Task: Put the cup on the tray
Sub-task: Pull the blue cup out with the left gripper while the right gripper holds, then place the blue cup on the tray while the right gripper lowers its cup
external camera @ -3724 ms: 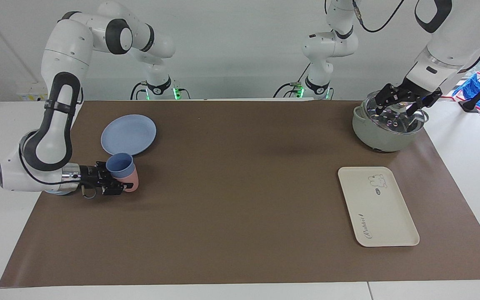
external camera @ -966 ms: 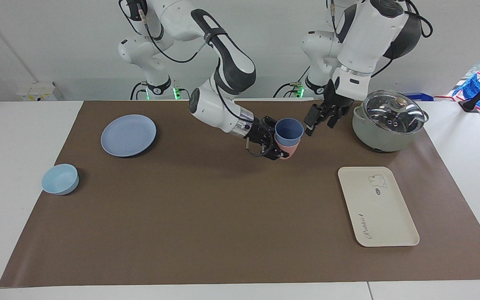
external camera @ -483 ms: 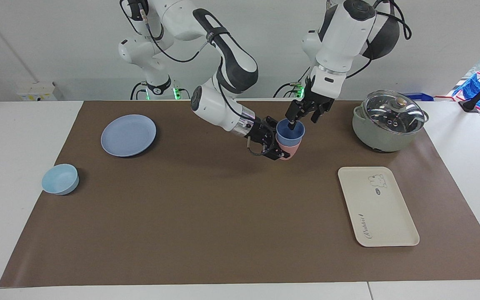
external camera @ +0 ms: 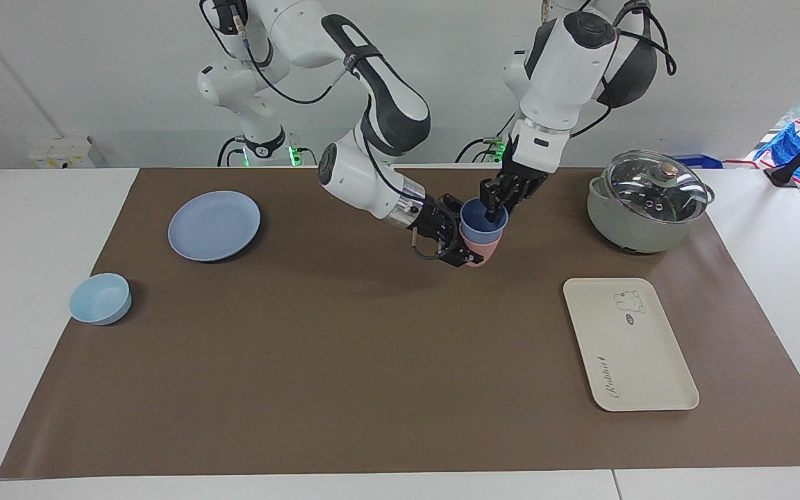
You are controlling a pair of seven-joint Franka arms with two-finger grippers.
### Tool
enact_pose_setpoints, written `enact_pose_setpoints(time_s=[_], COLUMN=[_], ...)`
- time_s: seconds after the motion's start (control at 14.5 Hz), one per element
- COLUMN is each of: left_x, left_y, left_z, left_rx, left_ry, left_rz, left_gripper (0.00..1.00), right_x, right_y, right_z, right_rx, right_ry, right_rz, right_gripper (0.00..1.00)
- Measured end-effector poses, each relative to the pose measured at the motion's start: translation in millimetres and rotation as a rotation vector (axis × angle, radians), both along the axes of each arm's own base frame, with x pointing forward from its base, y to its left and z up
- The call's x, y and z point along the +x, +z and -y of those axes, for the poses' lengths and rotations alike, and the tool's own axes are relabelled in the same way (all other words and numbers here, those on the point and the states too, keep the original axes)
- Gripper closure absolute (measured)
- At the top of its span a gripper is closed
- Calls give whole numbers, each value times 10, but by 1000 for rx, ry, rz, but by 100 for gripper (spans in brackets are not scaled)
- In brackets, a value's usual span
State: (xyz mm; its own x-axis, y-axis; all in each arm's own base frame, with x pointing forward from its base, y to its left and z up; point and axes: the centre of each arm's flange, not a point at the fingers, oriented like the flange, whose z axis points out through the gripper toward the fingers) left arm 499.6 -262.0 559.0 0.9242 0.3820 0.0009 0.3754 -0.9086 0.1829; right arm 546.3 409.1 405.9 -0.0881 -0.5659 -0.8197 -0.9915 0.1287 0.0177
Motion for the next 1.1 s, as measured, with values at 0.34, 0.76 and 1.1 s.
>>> enact_pose_setpoints(time_s=[0.34,0.76,1.1], left_x=[4,-50,398], left_y=[137,1035,868], left_z=[-6,-266,-1474], left_rx=[-14,-59,-27], left_ry=[20,56,88], left_rz=[4,31,52], left_gripper=[95,95,95], right_x=[4,6,402], right_y=[-3,-49,-133], right_z=[12,46,778], right_rx=[-2,-8,19], right_ry=[-4,-8,18], right_rz=[1,-6,-27], right_gripper=[20,20,20])
